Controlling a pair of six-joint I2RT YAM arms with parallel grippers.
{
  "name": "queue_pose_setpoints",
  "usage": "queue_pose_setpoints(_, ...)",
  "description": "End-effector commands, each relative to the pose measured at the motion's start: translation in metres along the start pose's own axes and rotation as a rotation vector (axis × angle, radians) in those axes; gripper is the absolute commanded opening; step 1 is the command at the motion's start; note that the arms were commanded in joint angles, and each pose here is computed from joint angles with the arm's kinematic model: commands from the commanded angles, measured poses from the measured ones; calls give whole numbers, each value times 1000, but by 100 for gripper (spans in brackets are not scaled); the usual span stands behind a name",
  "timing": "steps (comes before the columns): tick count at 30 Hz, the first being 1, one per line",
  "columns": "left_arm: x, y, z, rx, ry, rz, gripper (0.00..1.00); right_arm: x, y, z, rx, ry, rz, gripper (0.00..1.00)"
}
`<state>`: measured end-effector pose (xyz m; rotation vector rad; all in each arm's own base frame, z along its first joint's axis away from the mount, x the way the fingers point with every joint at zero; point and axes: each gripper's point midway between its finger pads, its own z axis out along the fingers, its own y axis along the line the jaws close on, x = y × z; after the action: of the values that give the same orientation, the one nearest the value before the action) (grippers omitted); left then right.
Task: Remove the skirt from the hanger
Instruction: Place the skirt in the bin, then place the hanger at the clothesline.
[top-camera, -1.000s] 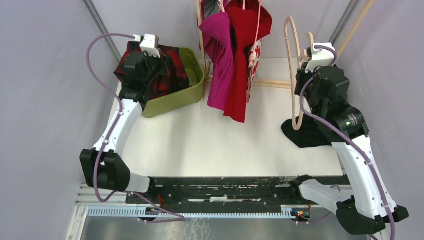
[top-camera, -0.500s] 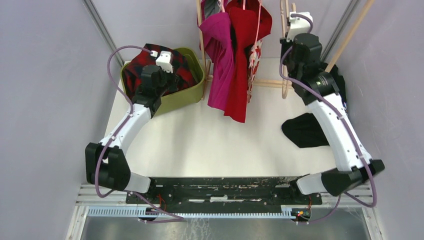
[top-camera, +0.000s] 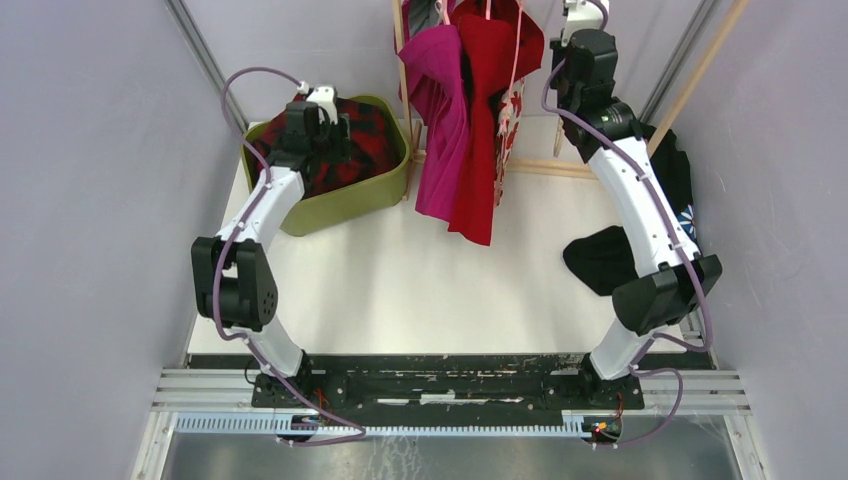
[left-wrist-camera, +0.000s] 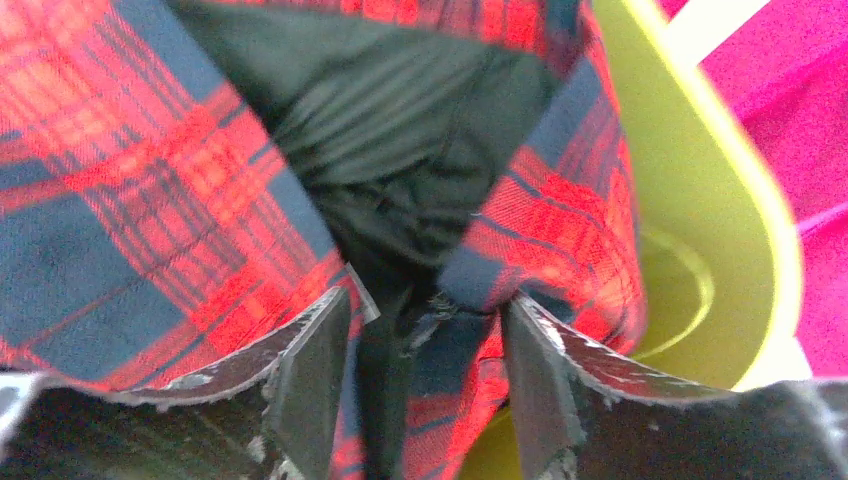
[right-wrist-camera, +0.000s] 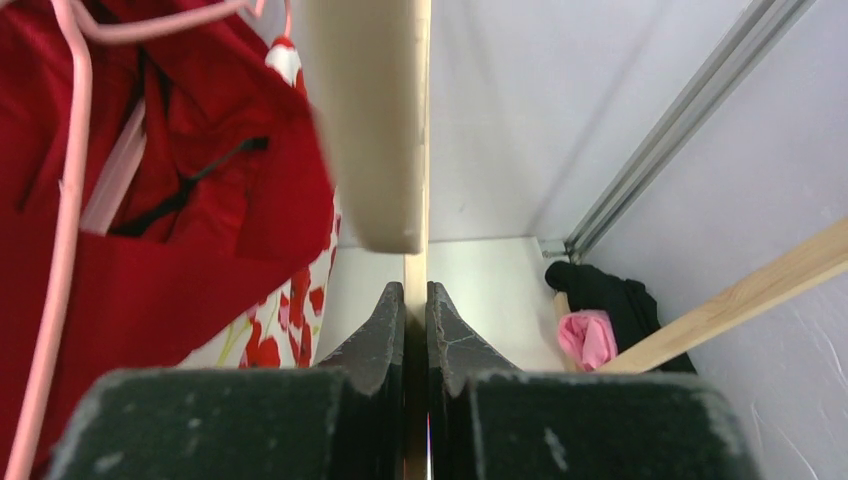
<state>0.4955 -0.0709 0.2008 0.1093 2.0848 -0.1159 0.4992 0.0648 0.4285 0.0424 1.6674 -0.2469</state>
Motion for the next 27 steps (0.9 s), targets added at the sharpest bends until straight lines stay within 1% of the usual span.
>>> queue_pose_setpoints(1,-53,-9,-5,58,-91,39,68,-68,-21,-1,68,-190,82,1)
queue_pose_setpoints(5,-69,-17,-6,113,-109,31,66,-74,-21,9,89,-211,86,1)
queue_pose_setpoints(9,-74,-27,-10,173,-114,22,72,-71,-21,24,111,-216,68,1)
queue_pose_setpoints(12,-76,-31,-14,199,-113,7,73,-70,-26,36,135,-221,62,1)
queue_pose_setpoints(13,-77,-33,-16,208,-115,7,75,-69,-28,41,143,-220,60,1)
queue_pose_setpoints(16,-75,-34,-17,214,-107,7,76,-67,-39,54,173,-224,65,1)
queue_pose_setpoints(24,-67,-34,-23,217,-78,12,76,-70,-64,74,236,-248,84,1)
queue_pose_setpoints(27,-59,-33,-25,213,-61,23,75,-60,-68,84,247,-234,76,1)
